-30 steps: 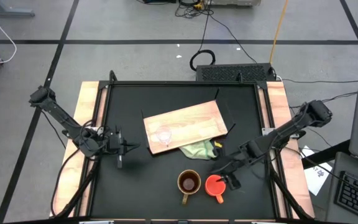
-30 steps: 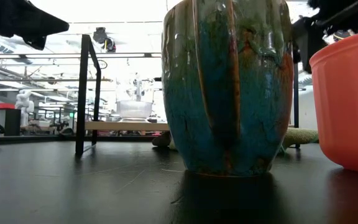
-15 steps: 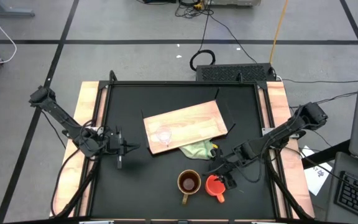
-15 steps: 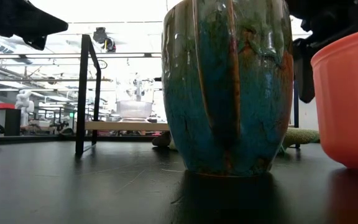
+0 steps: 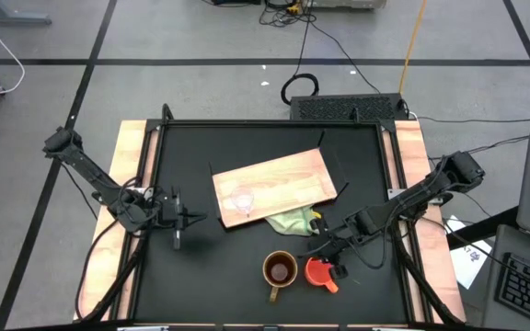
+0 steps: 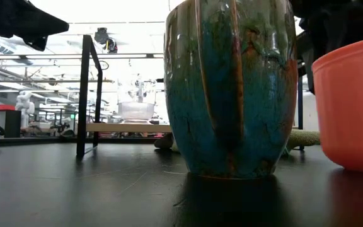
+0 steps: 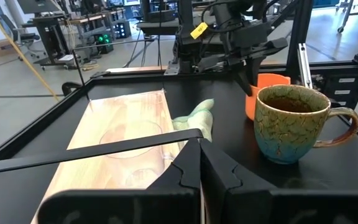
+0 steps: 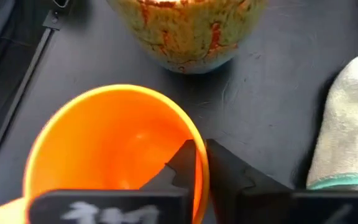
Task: Stack small to large cups/mugs on shelf
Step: Put the orange mug on the shelf
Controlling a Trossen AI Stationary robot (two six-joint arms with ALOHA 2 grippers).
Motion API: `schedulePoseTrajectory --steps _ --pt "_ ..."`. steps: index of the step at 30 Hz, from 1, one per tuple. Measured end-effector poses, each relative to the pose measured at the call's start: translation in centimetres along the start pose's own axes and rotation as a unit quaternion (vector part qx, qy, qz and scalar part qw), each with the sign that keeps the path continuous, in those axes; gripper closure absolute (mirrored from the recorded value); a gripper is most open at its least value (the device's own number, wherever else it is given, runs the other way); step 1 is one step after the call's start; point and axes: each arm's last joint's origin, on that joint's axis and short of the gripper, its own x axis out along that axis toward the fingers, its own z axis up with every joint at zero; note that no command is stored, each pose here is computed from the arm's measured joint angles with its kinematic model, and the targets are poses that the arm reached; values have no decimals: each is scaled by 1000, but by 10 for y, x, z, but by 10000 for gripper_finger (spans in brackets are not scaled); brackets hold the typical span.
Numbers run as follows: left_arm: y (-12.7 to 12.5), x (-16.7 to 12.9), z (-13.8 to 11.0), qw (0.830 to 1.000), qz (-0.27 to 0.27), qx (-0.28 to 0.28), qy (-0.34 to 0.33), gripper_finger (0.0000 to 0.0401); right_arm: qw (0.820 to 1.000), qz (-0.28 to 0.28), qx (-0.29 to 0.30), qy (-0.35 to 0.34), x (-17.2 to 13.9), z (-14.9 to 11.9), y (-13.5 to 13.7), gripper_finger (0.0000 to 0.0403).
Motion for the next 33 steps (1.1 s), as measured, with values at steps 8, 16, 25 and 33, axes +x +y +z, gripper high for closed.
schedulePoseTrajectory --steps 8,16,25,33 --pt "-4 -3 0 1000 -16 3 0 399 1000 -21 10 -11 -5 1 -1 397" --pt "-5 -5 -1 1000 -14 11 -1 400 996 -31 -12 -79 -48 17 1 400" --pt "-5 -5 -1 1000 -6 13 -2 399 985 -34 -45 -165 -103 44 -22 401" --pt "-5 -5 -1 1000 -8 14 -1 400 987 -38 -26 -156 -137 64 -60 400"
